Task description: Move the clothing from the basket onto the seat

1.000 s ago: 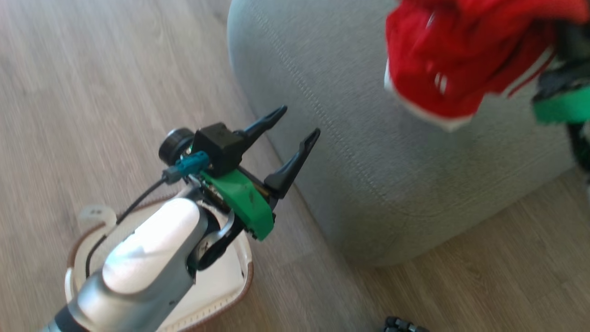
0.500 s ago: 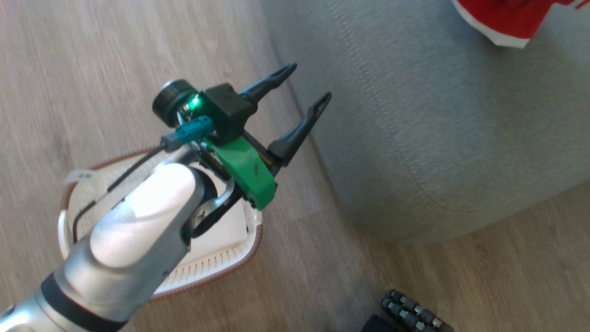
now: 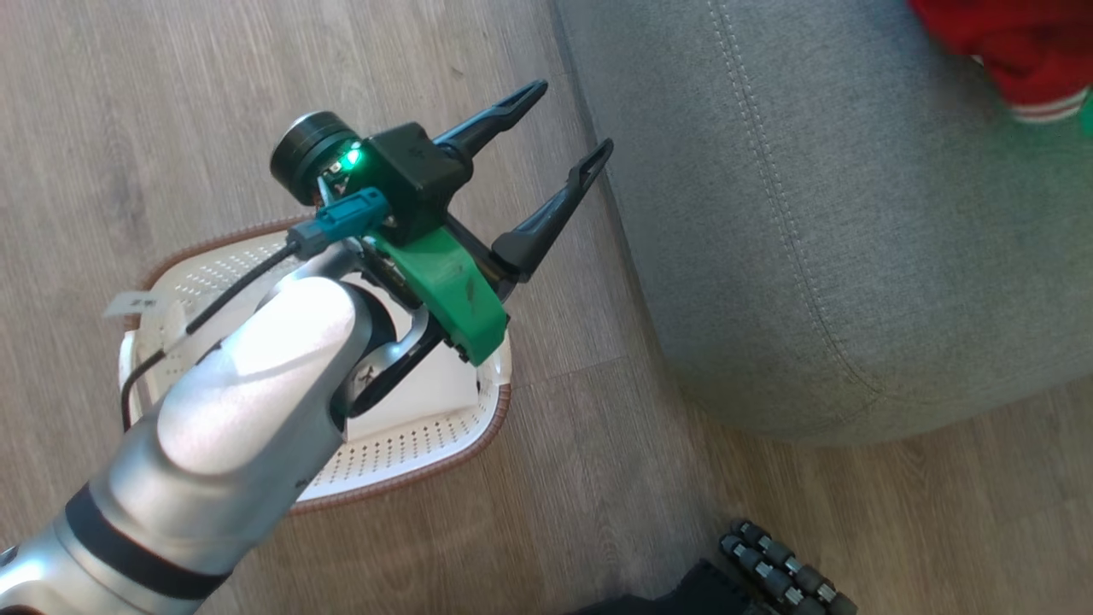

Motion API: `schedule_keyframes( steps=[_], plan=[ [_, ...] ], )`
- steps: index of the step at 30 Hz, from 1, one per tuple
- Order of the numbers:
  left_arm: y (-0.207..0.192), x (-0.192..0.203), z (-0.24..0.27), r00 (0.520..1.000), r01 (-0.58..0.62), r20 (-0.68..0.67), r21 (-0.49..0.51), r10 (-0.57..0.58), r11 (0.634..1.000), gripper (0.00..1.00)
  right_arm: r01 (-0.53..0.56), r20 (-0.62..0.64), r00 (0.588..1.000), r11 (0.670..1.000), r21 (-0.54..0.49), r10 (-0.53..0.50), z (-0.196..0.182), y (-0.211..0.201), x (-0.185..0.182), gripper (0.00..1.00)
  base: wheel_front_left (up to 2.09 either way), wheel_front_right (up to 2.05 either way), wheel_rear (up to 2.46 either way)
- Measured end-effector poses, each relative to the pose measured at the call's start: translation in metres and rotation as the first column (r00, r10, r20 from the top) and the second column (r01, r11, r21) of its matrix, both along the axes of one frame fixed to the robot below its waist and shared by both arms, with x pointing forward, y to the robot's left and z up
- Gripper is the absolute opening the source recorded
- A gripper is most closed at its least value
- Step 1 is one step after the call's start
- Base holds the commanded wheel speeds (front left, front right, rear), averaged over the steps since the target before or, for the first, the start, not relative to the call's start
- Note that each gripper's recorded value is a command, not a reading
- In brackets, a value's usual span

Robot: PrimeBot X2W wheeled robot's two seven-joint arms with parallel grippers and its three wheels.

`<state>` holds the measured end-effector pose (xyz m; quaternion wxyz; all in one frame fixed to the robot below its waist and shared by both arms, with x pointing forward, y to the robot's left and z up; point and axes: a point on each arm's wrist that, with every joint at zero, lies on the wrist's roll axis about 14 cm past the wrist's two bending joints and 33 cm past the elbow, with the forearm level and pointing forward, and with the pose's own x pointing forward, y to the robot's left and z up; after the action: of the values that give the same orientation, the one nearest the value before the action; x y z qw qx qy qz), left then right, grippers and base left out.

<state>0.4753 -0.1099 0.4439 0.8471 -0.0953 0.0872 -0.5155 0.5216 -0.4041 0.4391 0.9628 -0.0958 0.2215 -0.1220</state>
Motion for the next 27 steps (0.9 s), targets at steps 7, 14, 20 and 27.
schedule_keyframes(
  steps=[7,14,20,27],
  plan=[
    [0.003,0.001,0.003,1.000,-0.010,0.011,0.002,0.010,1.000,1.00,0.010,-0.127,0.992,0.999,0.051,-0.003,-0.022,0.008,-0.011,0.00,0.00,0.00,0.00],
    [0.004,0.000,0.015,0.999,-0.018,0.039,-0.003,0.018,1.000,1.00,0.010,-0.142,0.990,0.999,0.051,-0.003,-0.015,0.004,-0.019,1.00,0.00,0.00,0.00],
    [0.005,-0.005,0.038,0.996,-0.038,0.076,-0.018,0.039,0.999,1.00,0.039,-0.208,0.978,0.997,0.074,-0.023,-0.003,0.001,-0.041,1.00,0.00,0.00,0.00],
    [0.010,-0.025,0.053,0.995,-0.063,0.078,-0.025,0.065,0.998,1.00,0.018,-0.157,0.988,0.998,0.064,-0.008,0.040,-0.005,-0.060,1.00,0.00,0.00,0.00]
  ],
)
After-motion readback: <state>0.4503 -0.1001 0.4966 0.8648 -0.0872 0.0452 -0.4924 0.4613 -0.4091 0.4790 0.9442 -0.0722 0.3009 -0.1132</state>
